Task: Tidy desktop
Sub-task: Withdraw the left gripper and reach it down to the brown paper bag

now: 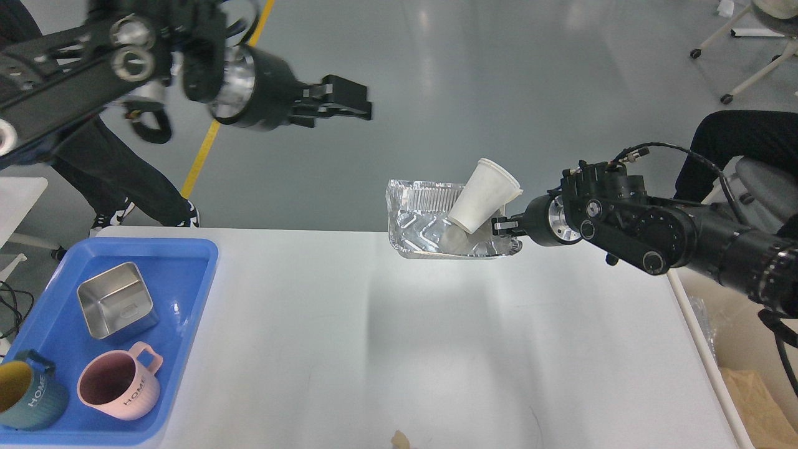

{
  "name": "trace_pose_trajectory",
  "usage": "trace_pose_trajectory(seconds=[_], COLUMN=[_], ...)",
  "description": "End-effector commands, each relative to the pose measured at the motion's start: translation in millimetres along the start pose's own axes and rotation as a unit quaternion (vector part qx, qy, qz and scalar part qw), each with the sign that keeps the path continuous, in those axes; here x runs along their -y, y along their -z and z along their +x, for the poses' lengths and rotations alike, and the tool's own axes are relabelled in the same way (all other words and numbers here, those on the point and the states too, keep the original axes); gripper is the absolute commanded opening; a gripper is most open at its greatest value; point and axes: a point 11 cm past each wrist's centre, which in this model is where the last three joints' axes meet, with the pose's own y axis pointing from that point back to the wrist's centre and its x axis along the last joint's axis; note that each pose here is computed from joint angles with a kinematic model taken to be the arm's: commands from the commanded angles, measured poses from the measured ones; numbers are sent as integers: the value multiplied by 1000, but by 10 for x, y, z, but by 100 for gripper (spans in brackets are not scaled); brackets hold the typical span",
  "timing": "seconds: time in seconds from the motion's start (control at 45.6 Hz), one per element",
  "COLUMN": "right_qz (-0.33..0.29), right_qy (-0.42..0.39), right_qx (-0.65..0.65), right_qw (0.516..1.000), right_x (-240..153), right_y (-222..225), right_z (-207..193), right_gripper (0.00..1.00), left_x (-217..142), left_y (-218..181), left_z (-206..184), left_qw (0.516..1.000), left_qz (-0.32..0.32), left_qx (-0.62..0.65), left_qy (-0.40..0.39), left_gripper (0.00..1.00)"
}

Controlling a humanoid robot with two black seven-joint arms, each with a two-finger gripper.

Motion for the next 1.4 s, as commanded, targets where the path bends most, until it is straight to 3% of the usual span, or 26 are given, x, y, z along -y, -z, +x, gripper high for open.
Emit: trace_pose_trajectory(seconds=[0.0,0.11,0.175,0.329,0.701,1.38], right_qz=[5,4,4,6,5,9], right_qy=[2,1,1,2,2,6], right_qx=[-2,-4,-4,-4,-4,-5], right_qw=[1000,1000,1000,1000,1000,1000], right_x=[25,18,18,32,33,79], right_y=[51,57,57,80,74,128], right_z=[-15,3,3,-7,-8,-41], right_gripper=[0,0,0,0,0,0], left_x=[-626,-1209,-1509,-1770,-1638,-1373], left_y=[865,1115,1266,1349,1344,1193], left_z=[-340,-398,-356,-381,-627,-1078], left_qw=[998,996,994,989,976,966], left_qz=[35,-5,-19,-65,-142,-169], left_qx=[-53,-81,-105,-128,-166,-184], left_qy=[31,30,-9,-41,-10,70], left_gripper=[94,91,90,90,92,92])
